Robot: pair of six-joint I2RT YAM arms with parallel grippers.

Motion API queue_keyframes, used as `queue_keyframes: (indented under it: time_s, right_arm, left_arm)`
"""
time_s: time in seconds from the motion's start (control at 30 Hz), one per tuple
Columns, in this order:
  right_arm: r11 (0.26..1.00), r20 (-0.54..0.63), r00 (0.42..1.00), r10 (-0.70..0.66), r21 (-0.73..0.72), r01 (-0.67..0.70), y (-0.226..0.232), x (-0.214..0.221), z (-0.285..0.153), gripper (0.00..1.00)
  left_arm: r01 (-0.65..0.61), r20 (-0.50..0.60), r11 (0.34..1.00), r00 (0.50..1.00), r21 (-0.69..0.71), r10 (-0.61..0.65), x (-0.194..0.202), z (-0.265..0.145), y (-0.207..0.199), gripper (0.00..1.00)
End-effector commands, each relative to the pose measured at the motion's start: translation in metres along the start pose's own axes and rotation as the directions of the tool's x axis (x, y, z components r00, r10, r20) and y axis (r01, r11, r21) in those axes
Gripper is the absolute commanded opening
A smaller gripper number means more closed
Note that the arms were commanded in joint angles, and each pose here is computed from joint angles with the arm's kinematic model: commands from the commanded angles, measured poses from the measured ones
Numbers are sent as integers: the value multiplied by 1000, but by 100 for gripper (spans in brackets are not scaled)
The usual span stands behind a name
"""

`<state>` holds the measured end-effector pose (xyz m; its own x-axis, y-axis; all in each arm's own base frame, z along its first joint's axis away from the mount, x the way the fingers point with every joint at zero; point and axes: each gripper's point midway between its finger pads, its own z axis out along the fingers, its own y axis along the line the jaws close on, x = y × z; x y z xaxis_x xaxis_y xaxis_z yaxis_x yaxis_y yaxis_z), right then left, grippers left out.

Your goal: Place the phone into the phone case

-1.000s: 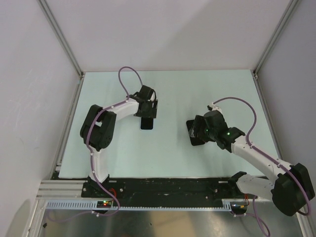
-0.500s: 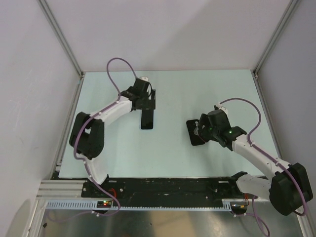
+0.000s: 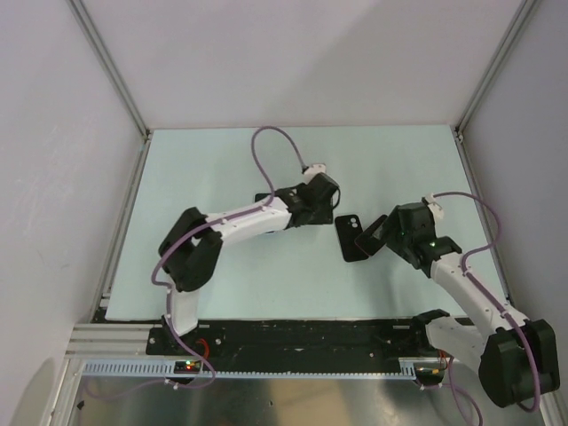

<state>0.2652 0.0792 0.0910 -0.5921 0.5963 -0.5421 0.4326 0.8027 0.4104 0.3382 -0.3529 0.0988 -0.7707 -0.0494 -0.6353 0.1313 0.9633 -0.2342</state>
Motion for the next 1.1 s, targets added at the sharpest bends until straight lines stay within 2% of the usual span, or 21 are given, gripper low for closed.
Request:
queue_keyframes:
  time_s: [0.0,0.37,0.77,0.9,1.07]
  right_arm:
    - [992,39,992,123,-4,-123,-10,-15,9,79]
    - [978,7,979,205,-37,-205,-15,-29,34,79]
    - [972,-33,973,227,-48,-228,-11,-24,56,78]
    - [974,-44,974,220,-42,-222,-11,-22,62,77]
    - [975,-74,973,219,-20,-221,-15,-14,73,77]
  left_arm:
    - [102,46,995,994,-1,-102,-9,9,-26,54]
    - [54,-10,998,999,16,-54,21,41,-58,51]
    - [-24,-6,998,1000,-64,24,42,61,-50,47]
    - [-42,-7,997,999,-70,41,47,62,-51,43]
    - [-55,-15,996,998,-75,54,50,63,-49,30]
